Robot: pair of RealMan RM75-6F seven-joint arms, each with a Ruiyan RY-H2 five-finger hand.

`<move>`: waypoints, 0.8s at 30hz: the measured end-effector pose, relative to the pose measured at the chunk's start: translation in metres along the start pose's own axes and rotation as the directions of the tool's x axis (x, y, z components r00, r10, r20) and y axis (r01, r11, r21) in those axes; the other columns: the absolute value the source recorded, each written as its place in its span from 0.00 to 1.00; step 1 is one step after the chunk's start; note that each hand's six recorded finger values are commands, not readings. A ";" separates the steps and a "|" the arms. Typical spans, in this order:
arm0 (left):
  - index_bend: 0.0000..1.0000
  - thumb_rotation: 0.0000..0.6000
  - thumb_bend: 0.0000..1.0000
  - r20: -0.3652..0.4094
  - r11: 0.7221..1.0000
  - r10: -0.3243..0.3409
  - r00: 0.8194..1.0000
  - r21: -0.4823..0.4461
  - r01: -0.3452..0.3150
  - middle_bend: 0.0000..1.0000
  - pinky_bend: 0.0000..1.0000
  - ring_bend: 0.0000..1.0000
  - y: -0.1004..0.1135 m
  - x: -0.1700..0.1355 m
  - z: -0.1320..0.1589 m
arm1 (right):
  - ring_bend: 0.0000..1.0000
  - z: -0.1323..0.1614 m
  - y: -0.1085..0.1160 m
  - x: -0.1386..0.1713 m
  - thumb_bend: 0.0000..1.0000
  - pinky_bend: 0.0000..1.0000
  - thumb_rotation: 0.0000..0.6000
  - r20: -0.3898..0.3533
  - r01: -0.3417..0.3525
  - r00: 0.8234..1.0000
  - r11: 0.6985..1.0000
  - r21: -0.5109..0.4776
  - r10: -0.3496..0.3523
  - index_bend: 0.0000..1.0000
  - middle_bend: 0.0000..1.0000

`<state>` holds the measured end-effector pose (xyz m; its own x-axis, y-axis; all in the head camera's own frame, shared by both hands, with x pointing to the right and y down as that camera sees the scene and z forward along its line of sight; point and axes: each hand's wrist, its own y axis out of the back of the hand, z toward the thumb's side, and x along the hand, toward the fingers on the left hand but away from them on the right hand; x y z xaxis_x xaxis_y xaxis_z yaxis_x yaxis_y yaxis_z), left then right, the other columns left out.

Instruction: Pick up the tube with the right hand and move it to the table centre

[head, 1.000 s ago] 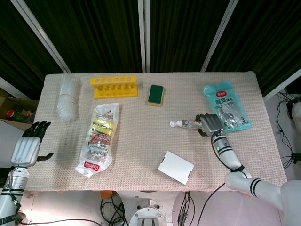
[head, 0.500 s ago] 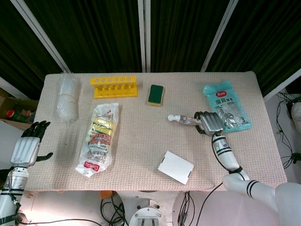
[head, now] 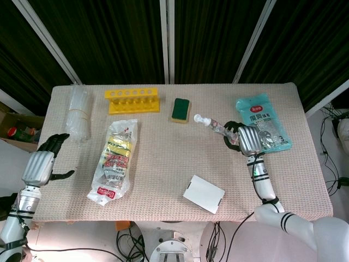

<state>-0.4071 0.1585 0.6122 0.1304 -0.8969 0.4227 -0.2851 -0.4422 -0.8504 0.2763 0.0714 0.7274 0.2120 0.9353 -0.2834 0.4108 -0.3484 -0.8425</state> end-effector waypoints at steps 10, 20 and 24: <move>0.11 1.00 0.00 0.168 0.937 -0.025 0.985 -0.339 0.081 0.12 0.21 0.07 0.007 0.063 0.060 | 0.84 0.055 -0.014 -0.004 0.45 0.89 1.00 -0.104 0.076 0.989 0.973 -0.219 -0.101 1.00 0.95; 0.11 0.75 0.00 0.246 0.730 -0.084 0.966 -0.645 0.227 0.14 0.21 0.07 -0.010 0.116 0.123 | 0.84 0.103 -0.027 -0.011 0.45 0.89 1.00 -0.230 0.062 0.965 0.962 -0.266 -0.126 1.00 0.95; 0.11 0.44 0.00 0.235 0.607 -0.140 0.962 -0.747 0.271 0.14 0.21 0.07 -0.019 0.129 0.137 | 0.84 0.116 -0.031 -0.009 0.45 0.89 1.00 -0.271 0.065 0.951 0.953 -0.294 -0.149 1.00 0.95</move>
<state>-0.2547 0.0497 0.6398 0.3883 -0.8033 0.4516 -0.8472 -0.5040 -0.1680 0.1591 0.0811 0.7030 0.3805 0.9245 -0.0204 0.6665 -0.2895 -0.6870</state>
